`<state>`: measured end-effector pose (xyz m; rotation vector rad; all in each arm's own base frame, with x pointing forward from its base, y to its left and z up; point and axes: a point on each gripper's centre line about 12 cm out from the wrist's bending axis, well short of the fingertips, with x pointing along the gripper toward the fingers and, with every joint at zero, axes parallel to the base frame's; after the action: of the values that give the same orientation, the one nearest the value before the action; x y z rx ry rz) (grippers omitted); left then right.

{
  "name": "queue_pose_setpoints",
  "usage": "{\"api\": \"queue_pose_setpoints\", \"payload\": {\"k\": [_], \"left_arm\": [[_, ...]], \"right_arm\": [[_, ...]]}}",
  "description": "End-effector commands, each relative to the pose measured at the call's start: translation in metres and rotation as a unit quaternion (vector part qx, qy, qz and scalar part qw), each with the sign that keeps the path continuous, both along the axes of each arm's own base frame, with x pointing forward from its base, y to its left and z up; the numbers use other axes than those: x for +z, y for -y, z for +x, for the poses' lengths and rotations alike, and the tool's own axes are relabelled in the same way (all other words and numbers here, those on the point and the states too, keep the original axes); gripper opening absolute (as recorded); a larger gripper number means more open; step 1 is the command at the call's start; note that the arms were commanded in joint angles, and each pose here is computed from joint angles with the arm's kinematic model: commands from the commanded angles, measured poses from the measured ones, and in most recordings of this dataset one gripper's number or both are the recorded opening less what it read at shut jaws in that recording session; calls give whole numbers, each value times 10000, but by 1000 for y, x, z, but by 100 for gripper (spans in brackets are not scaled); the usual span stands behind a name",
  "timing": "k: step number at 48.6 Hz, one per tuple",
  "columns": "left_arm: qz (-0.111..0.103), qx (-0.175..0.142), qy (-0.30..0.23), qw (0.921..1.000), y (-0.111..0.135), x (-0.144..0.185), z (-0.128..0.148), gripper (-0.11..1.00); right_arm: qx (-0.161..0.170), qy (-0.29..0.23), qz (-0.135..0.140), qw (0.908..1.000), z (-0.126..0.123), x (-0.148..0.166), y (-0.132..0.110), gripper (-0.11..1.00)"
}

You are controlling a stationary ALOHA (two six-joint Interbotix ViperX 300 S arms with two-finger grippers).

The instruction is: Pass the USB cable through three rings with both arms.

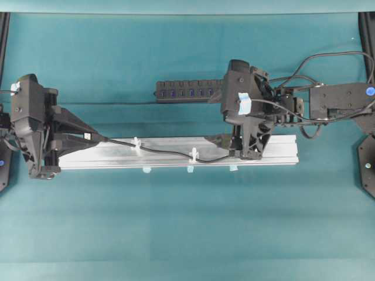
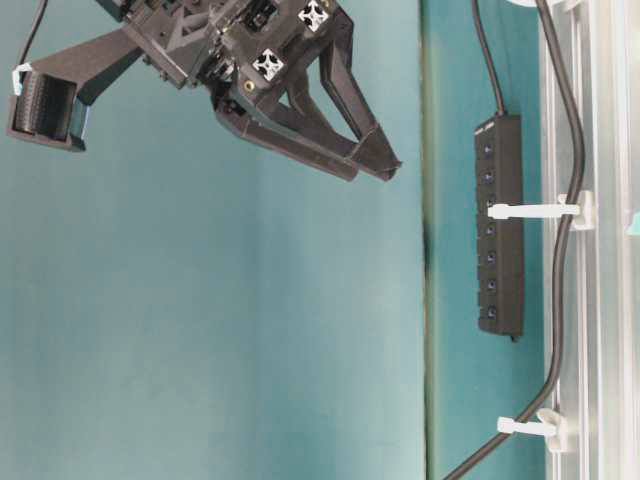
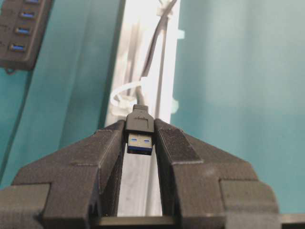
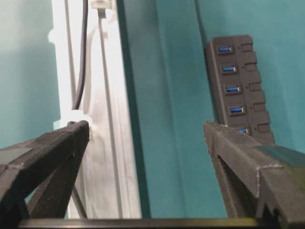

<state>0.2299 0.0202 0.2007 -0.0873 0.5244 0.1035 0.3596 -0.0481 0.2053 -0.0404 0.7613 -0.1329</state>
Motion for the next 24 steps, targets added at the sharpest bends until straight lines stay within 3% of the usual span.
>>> {"api": "queue_pose_setpoints", "payload": {"k": [1,24], "left_arm": [[25,-23,136,9999,0,8,5,24],[24,-23,129,9999,0,8,5,24]], "right_arm": [[-43,174,24,9998,1,10,1,70],[-36,198,29,9998,1,10,0,70]]}}
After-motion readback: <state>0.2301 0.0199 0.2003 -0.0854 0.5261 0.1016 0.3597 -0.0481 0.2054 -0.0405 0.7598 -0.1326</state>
